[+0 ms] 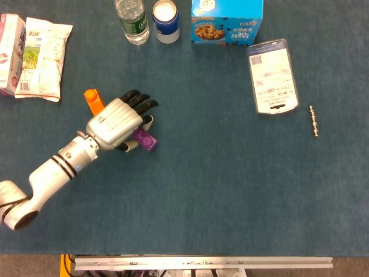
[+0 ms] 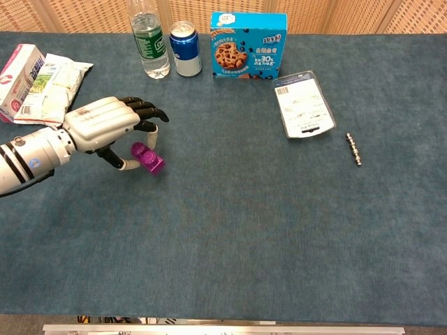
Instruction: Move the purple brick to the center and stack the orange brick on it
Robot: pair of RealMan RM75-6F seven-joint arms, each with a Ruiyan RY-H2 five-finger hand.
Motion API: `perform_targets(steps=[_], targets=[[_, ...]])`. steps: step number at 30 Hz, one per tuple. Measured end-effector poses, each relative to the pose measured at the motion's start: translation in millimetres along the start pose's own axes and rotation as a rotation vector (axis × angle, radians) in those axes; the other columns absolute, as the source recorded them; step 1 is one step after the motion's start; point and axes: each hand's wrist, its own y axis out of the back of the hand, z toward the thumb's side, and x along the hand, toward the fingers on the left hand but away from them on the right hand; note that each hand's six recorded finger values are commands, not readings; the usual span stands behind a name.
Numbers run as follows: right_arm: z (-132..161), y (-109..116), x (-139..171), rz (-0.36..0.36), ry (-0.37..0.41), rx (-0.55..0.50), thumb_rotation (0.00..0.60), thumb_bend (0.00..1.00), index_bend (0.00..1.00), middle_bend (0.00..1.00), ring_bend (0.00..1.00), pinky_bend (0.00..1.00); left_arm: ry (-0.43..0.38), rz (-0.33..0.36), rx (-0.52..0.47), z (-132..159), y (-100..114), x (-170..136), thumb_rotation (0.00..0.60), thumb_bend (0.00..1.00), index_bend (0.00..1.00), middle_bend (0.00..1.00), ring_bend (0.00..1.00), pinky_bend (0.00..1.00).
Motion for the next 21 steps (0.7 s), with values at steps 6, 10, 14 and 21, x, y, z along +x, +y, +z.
perform_targets(steps=[6,10,14,21], targets=[[-2.5,1.3,1.9,-0.002,-0.007,0.003,0.600,0.18,0.30,0.35,0.32,0.40,-0.026,-0.025,0.032,1.4,0.2,22.0,0.600,0.24,0.50,0.17,0.11,0.12],[-4.2,1.8,3.0,-0.002,-0.013,0.005,0.600,0.18,0.30,0.35,0.32,0.40,-0.036,-0.032,0.038,2.0,1.1,34.1,0.600,0.24,0.50,0.17,0.11,0.11],[-6.2,2.3,4.3,-0.003,-0.020,0.005,0.600,0.18,0.30,0.35,0.32,0.40,-0.039,-0.045,0.031,1.9,2.1,43.7,0.600,0.24,0.50,0.17,0.11,0.10],[-7.5,2.5,5.4,-0.004,-0.024,0.009,0.600,0.18,0.30,0.35,0.32,0.40,-0.009,-0.061,0.000,-6.8,2.4,57.7,0.600,0.24,0.49,0.17,0.11,0.10]])
